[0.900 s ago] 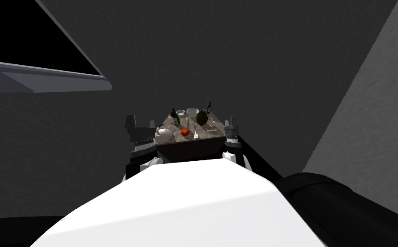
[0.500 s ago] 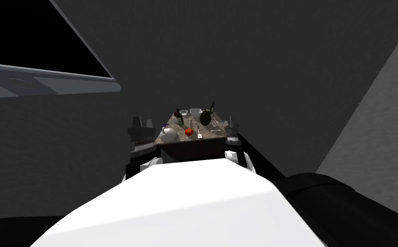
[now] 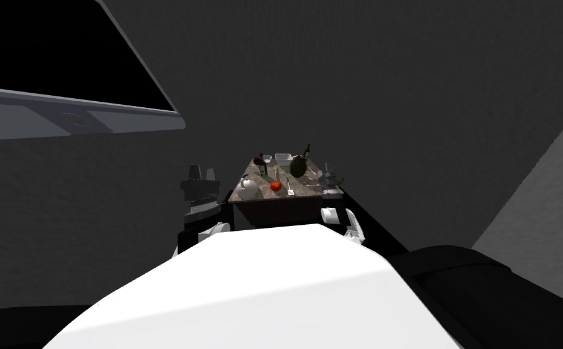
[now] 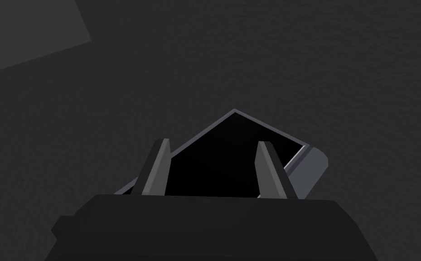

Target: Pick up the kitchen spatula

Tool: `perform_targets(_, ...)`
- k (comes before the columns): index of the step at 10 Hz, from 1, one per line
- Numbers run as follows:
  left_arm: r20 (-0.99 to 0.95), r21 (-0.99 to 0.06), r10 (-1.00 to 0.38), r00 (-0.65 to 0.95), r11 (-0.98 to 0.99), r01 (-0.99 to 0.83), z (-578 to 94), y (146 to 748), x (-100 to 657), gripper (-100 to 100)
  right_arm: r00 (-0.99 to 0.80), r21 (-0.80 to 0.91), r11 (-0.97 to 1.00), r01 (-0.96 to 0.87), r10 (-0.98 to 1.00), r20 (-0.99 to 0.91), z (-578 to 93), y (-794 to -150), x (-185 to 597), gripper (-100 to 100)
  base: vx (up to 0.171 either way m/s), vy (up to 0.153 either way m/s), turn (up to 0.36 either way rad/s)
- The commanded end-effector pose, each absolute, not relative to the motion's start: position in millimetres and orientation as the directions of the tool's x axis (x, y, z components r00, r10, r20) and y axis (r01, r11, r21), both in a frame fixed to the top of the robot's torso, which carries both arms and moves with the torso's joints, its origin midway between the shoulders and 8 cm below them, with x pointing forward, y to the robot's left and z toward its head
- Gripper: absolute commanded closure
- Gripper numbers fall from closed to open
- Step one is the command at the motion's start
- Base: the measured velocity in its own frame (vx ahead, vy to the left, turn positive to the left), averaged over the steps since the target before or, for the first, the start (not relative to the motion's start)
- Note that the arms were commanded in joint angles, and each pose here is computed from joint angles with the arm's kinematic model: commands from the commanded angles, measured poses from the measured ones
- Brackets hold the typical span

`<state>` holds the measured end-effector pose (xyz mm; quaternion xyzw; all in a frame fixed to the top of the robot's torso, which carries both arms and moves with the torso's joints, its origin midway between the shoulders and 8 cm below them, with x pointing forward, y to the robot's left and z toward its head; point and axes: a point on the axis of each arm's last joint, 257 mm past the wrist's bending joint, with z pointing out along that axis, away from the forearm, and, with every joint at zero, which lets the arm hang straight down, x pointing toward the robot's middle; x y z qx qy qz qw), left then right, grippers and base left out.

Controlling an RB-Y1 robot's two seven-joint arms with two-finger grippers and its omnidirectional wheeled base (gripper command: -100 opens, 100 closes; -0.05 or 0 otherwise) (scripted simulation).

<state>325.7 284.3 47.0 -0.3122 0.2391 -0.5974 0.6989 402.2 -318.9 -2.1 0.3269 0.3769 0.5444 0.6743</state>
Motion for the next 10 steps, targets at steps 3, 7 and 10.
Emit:
perform_targets(3, 0.039, -0.722, -0.984, 0.172, 0.091, 0.686, 47, 284, 326, 0, 0.127, 0.904, 0.131, -0.407, 0.988, -0.086, -23, -355, 428, -100, -0.001, 0.140, 0.080)
perform_targets(7, 0.039, -0.722, -0.984, 0.172, 0.091, 0.686, 47, 284, 326, 0, 0.150, 0.940, 0.064, -0.336, 0.989, -0.014, -39, -389, 449, -100, 0.015, 0.127, 0.077)
perform_targets(10, 0.039, -0.722, -0.984, 0.172, 0.091, 0.686, 47, 284, 326, 0, 0.179, 0.957, -0.018, -0.289, 0.981, 0.073, -50, -425, 466, -100, 0.004, 0.100, 0.069)
